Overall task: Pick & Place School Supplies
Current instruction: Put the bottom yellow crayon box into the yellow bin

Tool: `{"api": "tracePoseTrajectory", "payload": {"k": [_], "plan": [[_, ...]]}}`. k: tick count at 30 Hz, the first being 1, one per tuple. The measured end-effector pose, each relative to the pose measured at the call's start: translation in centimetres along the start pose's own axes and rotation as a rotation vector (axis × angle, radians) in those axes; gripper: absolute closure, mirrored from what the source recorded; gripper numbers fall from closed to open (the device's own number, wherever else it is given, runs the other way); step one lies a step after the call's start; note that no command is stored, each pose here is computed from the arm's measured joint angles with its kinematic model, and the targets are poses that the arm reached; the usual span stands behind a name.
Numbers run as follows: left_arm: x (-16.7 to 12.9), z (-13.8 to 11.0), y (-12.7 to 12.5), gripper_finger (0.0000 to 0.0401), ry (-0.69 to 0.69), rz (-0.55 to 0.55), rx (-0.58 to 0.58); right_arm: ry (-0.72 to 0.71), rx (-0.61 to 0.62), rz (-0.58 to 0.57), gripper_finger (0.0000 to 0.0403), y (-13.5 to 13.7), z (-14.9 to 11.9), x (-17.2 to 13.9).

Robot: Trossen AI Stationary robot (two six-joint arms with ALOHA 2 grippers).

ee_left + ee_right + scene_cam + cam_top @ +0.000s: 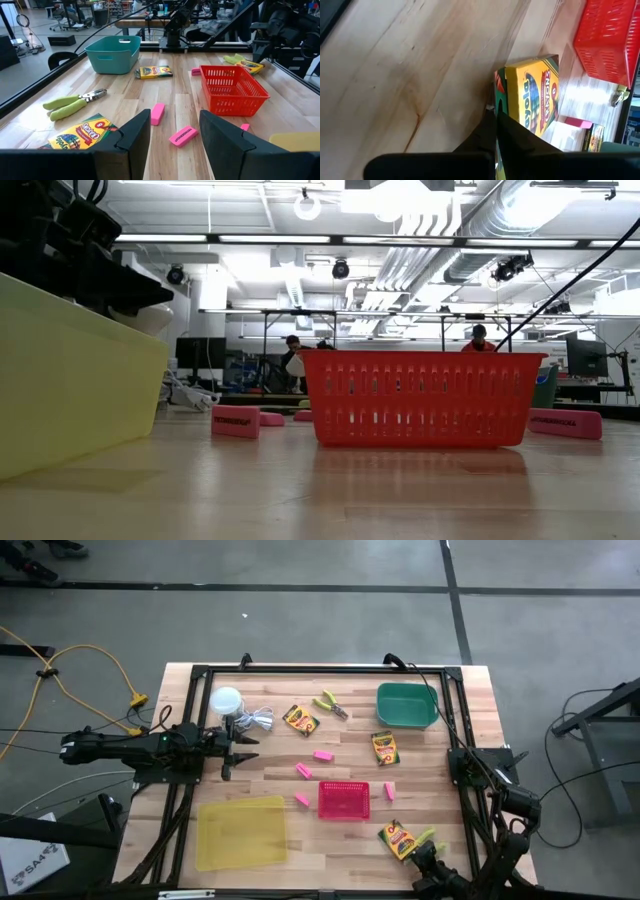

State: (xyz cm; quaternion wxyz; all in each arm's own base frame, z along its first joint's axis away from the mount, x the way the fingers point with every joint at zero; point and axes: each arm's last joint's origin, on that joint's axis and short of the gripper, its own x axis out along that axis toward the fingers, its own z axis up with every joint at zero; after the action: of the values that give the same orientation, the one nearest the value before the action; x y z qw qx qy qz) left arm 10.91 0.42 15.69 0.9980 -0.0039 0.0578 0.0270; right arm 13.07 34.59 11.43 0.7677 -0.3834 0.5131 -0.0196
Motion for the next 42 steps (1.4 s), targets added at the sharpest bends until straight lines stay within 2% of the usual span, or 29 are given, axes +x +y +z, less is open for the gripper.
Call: {"api": "tracePoseTrajectory", "payload": {"k": [30,42], "plan": [[0.0,0.0,0.0,0.0237,0.0,-0.004,0.0,-0.004,0.003,-0.003,0.04,0.0,0.0,0.0],[0.0,0.0,0.0,0.0237,0.0,0.001,0.0,-0.019,0.019,0.007,0.0401,-0.4,0.7,-1.0]]}}
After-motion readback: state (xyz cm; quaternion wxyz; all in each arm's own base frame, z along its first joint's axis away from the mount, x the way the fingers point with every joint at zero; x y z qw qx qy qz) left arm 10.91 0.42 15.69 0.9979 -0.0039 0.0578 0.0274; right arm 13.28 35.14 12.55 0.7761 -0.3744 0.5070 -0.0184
